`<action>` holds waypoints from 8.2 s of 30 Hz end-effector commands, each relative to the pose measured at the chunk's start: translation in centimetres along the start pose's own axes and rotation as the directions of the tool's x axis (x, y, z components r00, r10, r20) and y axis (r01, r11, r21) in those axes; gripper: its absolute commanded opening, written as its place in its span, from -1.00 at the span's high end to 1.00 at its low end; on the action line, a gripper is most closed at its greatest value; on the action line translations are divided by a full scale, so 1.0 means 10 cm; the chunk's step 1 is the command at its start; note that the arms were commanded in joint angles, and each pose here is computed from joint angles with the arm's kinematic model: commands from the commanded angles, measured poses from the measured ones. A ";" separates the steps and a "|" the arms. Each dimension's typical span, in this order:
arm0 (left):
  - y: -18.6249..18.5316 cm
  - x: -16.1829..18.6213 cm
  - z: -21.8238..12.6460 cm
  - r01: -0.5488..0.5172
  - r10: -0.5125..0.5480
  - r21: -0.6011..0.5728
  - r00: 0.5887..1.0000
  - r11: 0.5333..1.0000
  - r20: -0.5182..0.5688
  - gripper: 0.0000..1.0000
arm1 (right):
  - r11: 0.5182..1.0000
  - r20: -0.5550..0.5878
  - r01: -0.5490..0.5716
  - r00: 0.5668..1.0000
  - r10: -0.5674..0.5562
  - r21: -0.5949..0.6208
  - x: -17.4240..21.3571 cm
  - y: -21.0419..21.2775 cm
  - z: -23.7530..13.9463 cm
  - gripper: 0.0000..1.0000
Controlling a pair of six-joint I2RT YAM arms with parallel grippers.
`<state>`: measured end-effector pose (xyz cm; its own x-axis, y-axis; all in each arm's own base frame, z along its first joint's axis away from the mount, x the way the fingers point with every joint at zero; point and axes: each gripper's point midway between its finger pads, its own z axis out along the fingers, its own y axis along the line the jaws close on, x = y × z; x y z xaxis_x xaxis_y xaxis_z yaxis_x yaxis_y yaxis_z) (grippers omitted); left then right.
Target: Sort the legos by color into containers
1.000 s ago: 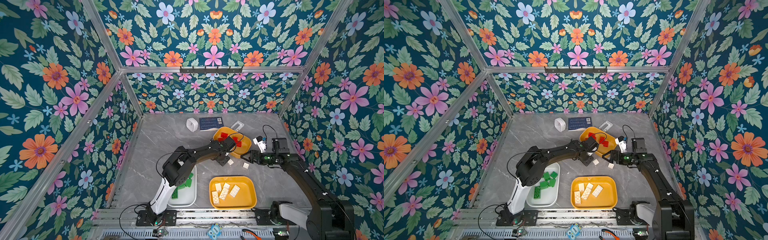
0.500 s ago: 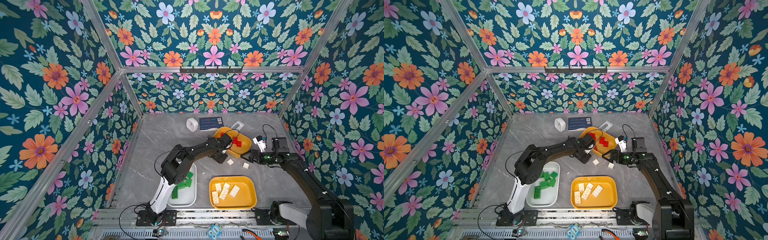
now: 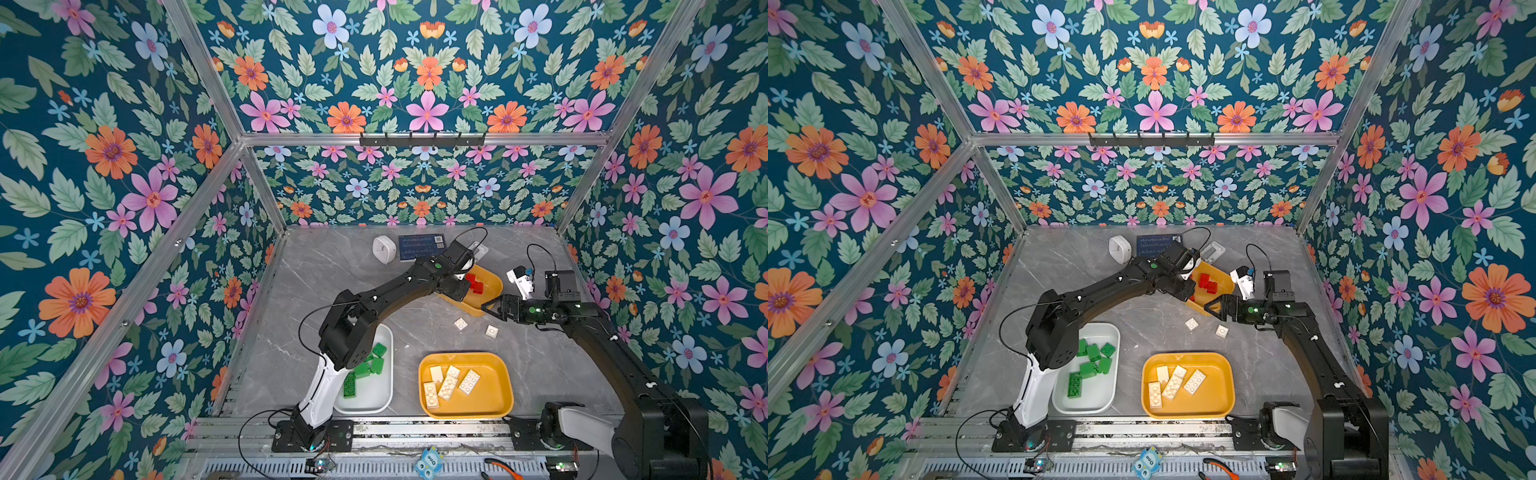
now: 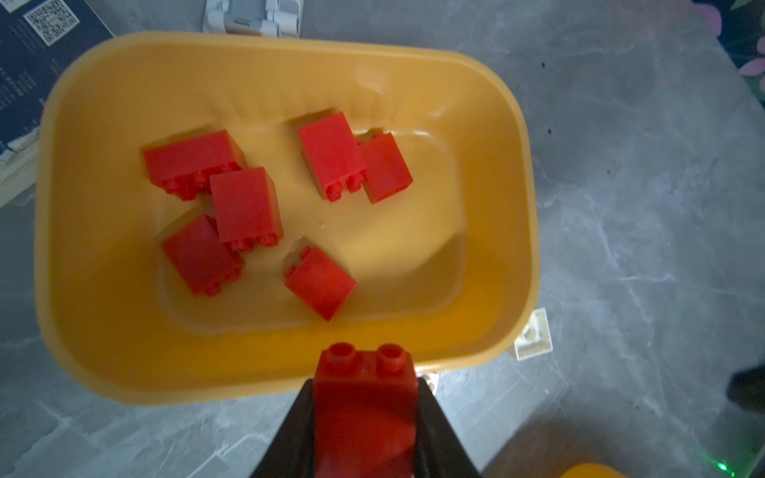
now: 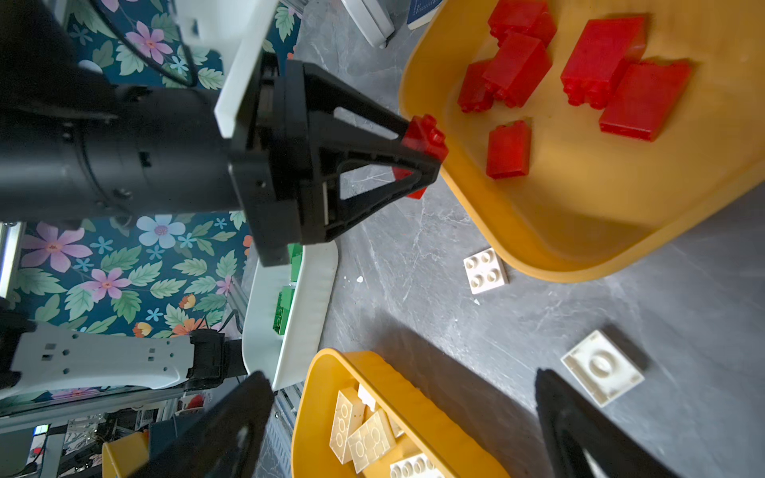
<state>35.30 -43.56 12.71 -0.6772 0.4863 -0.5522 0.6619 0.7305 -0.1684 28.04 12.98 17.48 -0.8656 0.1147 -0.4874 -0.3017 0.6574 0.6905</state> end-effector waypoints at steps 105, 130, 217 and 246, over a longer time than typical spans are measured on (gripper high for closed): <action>-1.19 1.83 -1.10 -0.079 0.085 0.348 0.996 0.934 -0.004 -0.56 | 0.953 0.011 -0.101 0.995 0.103 0.286 0.26 -0.42 -0.08 -0.98; -0.44 1.33 -1.55 0.149 -0.248 0.429 0.951 0.891 0.185 -0.70 | 0.628 0.140 -0.289 0.951 0.276 0.722 0.44 -1.04 0.29 -0.32; 3.46 1.84 -2.05 0.558 -0.126 -0.560 0.768 0.612 0.628 -0.99 | 0.666 0.387 -0.125 0.884 -0.262 0.736 -0.68 -1.85 -0.47 -0.98; 3.74 2.11 -2.12 0.651 0.038 -0.614 0.672 0.446 0.740 -1.00 | 0.746 0.461 0.052 0.757 -0.463 0.664 -0.60 -1.72 -0.24 -0.98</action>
<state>38.95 3.77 11.12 -0.2344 0.0057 -0.9721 -0.3152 0.9455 0.0815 36.88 -0.85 8.45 -0.3815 0.1365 -0.9142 0.0124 0.9897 0.1426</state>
